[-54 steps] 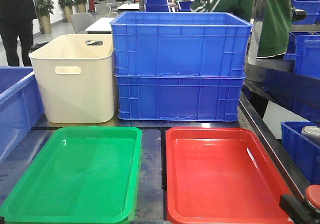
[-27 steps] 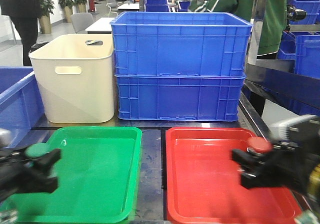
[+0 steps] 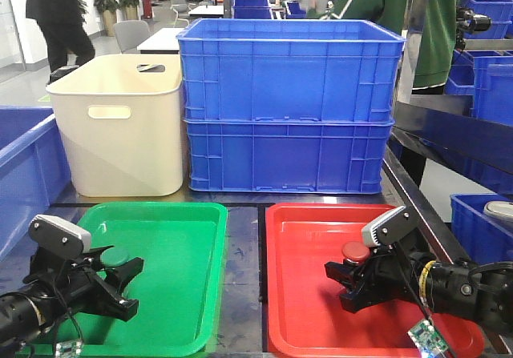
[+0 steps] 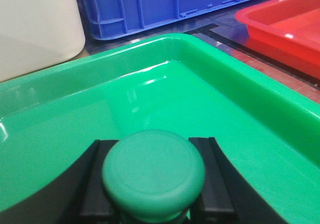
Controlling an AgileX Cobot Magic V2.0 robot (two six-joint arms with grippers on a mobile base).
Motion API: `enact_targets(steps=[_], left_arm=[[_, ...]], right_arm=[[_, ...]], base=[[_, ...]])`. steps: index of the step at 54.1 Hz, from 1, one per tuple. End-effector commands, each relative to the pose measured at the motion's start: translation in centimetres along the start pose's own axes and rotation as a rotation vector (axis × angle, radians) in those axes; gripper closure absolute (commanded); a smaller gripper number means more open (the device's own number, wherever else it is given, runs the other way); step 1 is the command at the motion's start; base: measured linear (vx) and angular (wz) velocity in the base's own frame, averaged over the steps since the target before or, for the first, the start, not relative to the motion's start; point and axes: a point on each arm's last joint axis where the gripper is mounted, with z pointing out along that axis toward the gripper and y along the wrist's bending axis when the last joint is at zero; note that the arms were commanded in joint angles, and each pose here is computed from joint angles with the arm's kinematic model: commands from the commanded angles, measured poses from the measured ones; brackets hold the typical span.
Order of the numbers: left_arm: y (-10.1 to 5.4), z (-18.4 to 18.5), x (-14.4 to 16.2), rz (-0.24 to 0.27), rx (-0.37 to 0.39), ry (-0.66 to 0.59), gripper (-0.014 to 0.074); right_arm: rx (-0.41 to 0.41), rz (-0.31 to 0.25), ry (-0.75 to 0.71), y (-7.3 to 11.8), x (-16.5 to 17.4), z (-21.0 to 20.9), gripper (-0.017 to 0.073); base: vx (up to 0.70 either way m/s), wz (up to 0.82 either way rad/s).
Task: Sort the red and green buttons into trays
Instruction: 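Lower both buttons into their trays and open both grippers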
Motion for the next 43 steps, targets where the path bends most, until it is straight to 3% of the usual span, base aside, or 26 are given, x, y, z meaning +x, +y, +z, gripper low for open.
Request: enact_targets(steps=[1, 13, 22, 33, 43], left_arm=[[0.0, -0.4, -3.1, -0.01, 0.006, -0.155, 0.0459], [0.0, -0.4, -3.1, -0.046, 0.008, -0.155, 0.0153], [0.0, -0.8, -3.6, -0.082, 0.004, -0.165, -0.0005], [0.1, -2.9, -6.1, -0.052, -0.045, -0.171, -0.0016], [0.3, -6.8, -8.7, -0.03, -0.157, -0.104, 0.0031]], right_arm=[[0.0, -0.049, -0.12, -0.1, -3.2, -1.1, 0.043], [-0.012, -0.049, -0.133, 0.0, -3.3, -1.1, 0.0097], [0.003, -0.022, -0.15, -0.1, -3.6, -1.2, -0.0094], [0.027, 0.001, -0.225, 0.2, -6.2, -3.2, -0.0125], [0.026, -0.04, -0.291, 1.4, -9.8, -6.8, -0.0076]], base=[[0.0, 0.0], [0.0, 0.0], [0.0, 0.0], [0.0, 0.0], [0.0, 0.0]])
